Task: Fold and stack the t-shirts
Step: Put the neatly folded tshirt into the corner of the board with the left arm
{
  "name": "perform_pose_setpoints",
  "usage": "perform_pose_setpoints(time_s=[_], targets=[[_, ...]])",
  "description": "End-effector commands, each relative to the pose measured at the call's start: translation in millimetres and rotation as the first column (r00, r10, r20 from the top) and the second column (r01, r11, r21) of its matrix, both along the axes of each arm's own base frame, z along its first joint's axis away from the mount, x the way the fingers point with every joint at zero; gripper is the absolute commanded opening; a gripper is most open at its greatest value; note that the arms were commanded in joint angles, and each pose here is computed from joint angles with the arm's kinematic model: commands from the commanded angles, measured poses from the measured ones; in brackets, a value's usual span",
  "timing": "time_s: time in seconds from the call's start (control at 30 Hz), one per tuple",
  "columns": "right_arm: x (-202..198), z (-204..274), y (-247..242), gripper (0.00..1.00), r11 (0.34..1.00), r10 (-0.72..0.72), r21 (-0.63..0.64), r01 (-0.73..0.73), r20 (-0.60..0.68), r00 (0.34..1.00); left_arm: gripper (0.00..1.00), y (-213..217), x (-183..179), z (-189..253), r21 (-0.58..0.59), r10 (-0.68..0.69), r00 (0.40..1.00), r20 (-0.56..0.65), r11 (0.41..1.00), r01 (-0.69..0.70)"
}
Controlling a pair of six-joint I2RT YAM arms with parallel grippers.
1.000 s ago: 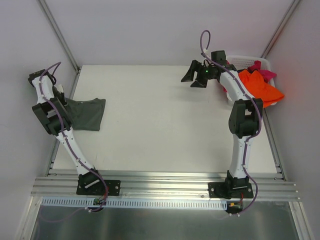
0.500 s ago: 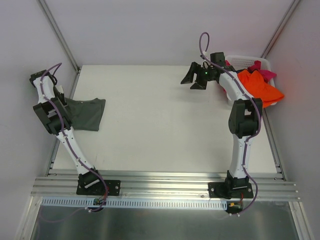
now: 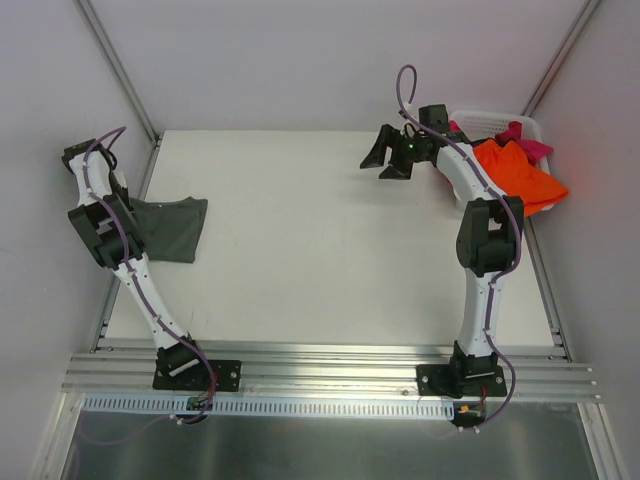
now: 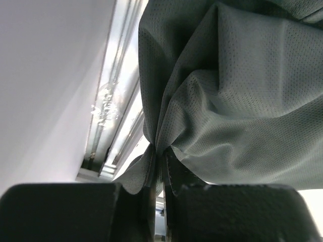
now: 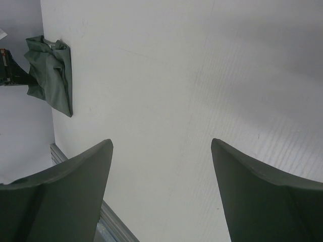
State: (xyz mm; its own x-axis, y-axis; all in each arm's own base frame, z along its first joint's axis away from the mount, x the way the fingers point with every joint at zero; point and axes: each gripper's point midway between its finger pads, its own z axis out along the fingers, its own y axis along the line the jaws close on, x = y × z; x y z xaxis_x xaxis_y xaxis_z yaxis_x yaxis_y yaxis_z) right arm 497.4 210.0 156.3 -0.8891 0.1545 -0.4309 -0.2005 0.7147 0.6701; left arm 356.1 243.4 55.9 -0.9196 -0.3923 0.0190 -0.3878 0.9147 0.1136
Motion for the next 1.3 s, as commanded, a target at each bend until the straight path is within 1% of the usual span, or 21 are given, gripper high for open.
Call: perform_pose_setpoints(time_s=[0.0,0.1,0.23,0.43,0.5,0.53,0.57,0.6,0.63,0.67,0.87,0.97,1.03,1.07,1.13,1.17,1.23,1.27], targets=[[3.3,21.8,5.7,0.83,1.000,0.015,0.016,-0.016,0.069,0.998,0.00,25.9,5.7,15.3,0.143,0.029,0.999,0.025,0.989,-0.032],[3.3,21.1,5.5,0.83,1.000,0.014,0.014,-0.015,0.068,0.998,0.00,35.9,7.5,20.5,0.202,0.024,0.999,0.023,0.979,-0.028],[2.4,20.7,5.8,0.83,1.000,0.015,0.017,-0.017,0.063,0.998,0.00,45.8,7.2,24.7,0.277,0.000,1.000,-0.008,0.961,0.003],[3.2,19.9,6.9,0.83,1.000,0.018,0.018,-0.019,0.064,0.998,0.00,47.5,10.5,24.5,0.313,-0.022,0.999,-0.027,0.949,0.030],[3.0,19.4,7.0,0.83,1.000,0.017,0.019,-0.018,0.062,0.998,0.00,42.5,14.0,23.3,0.292,-0.034,0.999,-0.014,0.956,0.036],[3.4,18.5,6.1,0.83,1.000,0.017,0.017,-0.019,0.063,0.998,0.37,41.4,14.2,23.4,0.294,-0.034,0.999,-0.016,0.955,0.037],[2.7,18.8,6.9,0.83,1.000,0.018,0.018,-0.019,0.061,0.998,0.67,39.9,14.8,23.1,0.290,-0.033,0.999,-0.013,0.956,0.036],[2.6,18.9,7.0,0.83,1.000,0.020,0.018,-0.021,0.062,0.998,0.83,39.0,16.0,24.4,0.291,-0.031,1.000,-0.005,0.956,0.031],[2.4,18.3,6.9,0.83,1.000,0.021,0.017,-0.022,0.062,0.998,0.95,37.9,16.5,25.2,0.294,-0.026,1.000,-0.003,0.956,0.026],[2.8,18.2,6.0,0.83,1.000,0.017,0.017,-0.019,0.061,0.998,0.99,37.4,18.0,25.8,0.293,-0.030,1.000,0.001,0.956,0.028],[3.5,17.9,6.9,0.83,1.000,0.020,0.016,-0.021,0.064,0.998,0.99,36.0,28.6,40.8,0.323,-0.044,0.998,0.052,0.946,0.025],[4.6,21.3,6.6,0.83,1.000,0.020,0.014,-0.021,0.075,0.997,0.99,24.2,47.3,62.0,0.339,-0.083,0.988,0.131,0.940,0.034],[6.8,24.6,4.6,0.83,1.000,0.014,0.007,-0.014,0.090,0.996,0.99,11.9,68.4,85.7,0.360,-0.152,0.966,0.210,0.930,0.068],[8.1,31.2,6.2,0.83,1.000,0.015,0.003,-0.015,0.109,0.994,0.99,-9.7,85.3,94.8,0.366,-0.217,0.946,0.242,0.923,0.118],[9.3,36.0,2.9,0.84,0.999,0.033,-0.029,-0.029,0.143,0.989,0.99,-37.6,109.4,121.5,0.386,-0.338,0.885,0.321,0.900,0.204],[12.8,38.3,-1.8,0.84,0.997,0.025,-0.071,-0.013,0.171,0.985,0.99,-68.3,125.7,130.8,0.387,-0.410,0.840,0.356,0.883,0.266],[14.4,44.7,-9.7,0.84,0.990,0.044,-0.141,-0.014,0.218,0.975,0.99,-105.1,143.1,156.4,0.394,-0.484,0.758,0.437,0.861,0.322],[16.2,51.1,-15.7,0.84,0.985,0.034,-0.172,0.009,0.245,0.969,0.99,-139.8,152.8,170.1,0.374,-0.521,0.695,0.496,0.850,0.371]])
